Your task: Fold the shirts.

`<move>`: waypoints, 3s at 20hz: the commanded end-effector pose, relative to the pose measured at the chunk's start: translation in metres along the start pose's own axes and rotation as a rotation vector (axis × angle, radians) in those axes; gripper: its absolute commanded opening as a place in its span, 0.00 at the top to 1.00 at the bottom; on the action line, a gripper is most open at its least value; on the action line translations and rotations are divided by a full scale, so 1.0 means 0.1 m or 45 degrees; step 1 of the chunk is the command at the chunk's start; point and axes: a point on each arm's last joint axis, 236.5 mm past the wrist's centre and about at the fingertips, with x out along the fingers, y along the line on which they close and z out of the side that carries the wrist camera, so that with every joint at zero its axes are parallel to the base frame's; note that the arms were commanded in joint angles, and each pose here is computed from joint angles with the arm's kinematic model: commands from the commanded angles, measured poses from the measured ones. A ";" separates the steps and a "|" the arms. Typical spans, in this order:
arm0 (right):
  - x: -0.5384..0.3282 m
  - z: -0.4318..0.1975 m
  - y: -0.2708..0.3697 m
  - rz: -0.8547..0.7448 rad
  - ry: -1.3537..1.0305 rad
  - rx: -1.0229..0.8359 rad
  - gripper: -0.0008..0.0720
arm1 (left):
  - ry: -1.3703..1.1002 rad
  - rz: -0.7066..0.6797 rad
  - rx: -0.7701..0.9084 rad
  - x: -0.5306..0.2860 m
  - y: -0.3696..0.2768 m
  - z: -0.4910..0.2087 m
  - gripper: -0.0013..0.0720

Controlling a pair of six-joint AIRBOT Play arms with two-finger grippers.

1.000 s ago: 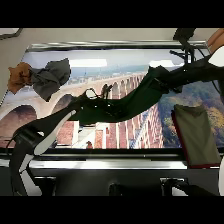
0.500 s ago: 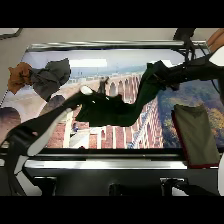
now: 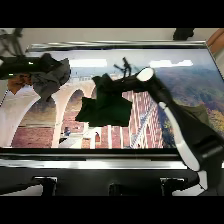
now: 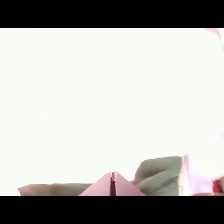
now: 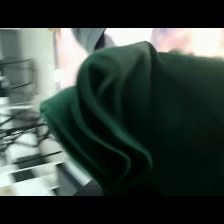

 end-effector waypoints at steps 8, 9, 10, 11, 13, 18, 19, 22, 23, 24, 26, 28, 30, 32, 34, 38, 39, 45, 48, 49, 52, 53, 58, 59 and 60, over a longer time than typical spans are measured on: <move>-0.11 0.03 -0.87 -0.227 0.131 0.081 0.05 | -0.099 0.225 0.172 -0.76 0.12 0.15 0.93; -0.50 0.08 -1.18 -0.422 0.140 0.052 0.05 | -0.096 0.233 0.175 -0.76 0.13 0.15 0.93; -0.93 0.12 -1.52 -0.640 0.142 0.048 0.05 | -0.096 0.238 0.177 -0.76 0.14 0.15 0.93; -1.42 0.12 -1.94 -0.890 0.159 0.077 0.06 | -0.096 0.238 0.177 -0.77 0.14 0.15 0.93; -1.91 -0.17 -2.48 -1.103 0.276 0.263 0.06 | -0.096 0.236 0.177 -0.77 0.13 0.15 0.93; -0.83 -0.13 -2.41 -0.566 0.092 0.410 0.07 | -0.089 0.233 0.160 -0.76 0.13 0.13 0.93; -0.70 -0.14 -2.44 -0.552 0.088 0.425 0.07 | -0.077 0.232 0.159 -0.76 0.13 0.11 0.93; -0.39 -0.23 -2.33 -0.424 0.133 0.496 0.49 | -0.070 0.232 0.159 -0.76 0.13 0.10 0.93; -0.36 -0.23 -2.23 -0.365 0.148 0.461 0.73 | -0.069 0.232 0.158 -0.76 0.13 0.10 0.93; -0.39 -0.20 -2.13 -0.317 0.158 0.423 0.93 | -0.066 0.232 0.156 -0.75 0.14 0.09 0.93; -0.62 -0.02 -1.90 -0.266 0.147 0.306 0.94 | -0.064 0.231 0.155 -0.74 0.15 0.09 0.93; -1.13 0.28 -1.68 -0.275 0.063 0.198 0.94 | -0.063 0.231 0.156 -0.74 0.15 0.09 0.93; -1.85 0.58 -1.56 -0.343 -0.085 0.180 0.94 | -0.062 0.232 0.155 -0.73 0.15 0.09 0.93; -2.73 0.79 -1.54 -0.430 -0.289 0.196 0.94 | -0.061 0.232 0.161 -0.73 0.15 0.09 0.93; -3.52 0.82 -1.54 -0.477 -0.470 0.278 0.94 | -0.061 0.233 0.166 -0.73 0.15 0.09 0.93; -4.62 0.58 -1.47 -0.516 -0.750 0.391 0.94 | -0.056 0.223 0.172 -0.71 0.11 0.07 0.93; -4.79 0.49 -1.47 -0.529 -0.796 0.434 0.94 | -0.057 0.221 0.174 -0.71 0.10 0.07 0.93; -5.31 -0.13 -1.47 -0.556 -0.851 0.649 0.94 | -0.082 0.219 0.200 -0.70 0.08 0.12 0.93; -5.63 -0.47 -1.66 -0.683 -0.934 0.819 0.94 | -0.080 0.219 0.221 -0.70 0.08 0.12 0.93; -5.75 -0.58 -1.75 -0.725 -0.978 0.910 0.94 | -0.080 0.219 0.222 -0.70 0.08 0.12 0.93; -5.94 -0.93 -2.09 -0.951 -0.973 1.075 0.94 | -0.073 0.220 0.249 -0.69 0.08 0.11 0.93; -5.94 -1.10 -2.24 -1.024 -0.933 1.148 0.94 | -0.073 0.220 0.249 -0.69 0.08 0.11 0.93; -5.30 -1.87 -3.00 -1.121 -0.766 1.439 0.94 | -0.073 0.220 0.249 -0.69 0.08 0.11 0.93; -5.10 -1.97 -3.15 -1.092 -0.742 1.486 0.94 | -0.073 0.219 0.249 -0.69 0.08 0.11 0.93; -4.92 -2.05 -3.27 -1.062 -0.714 1.519 0.94 | -0.072 0.217 0.251 -0.69 0.07 0.11 0.93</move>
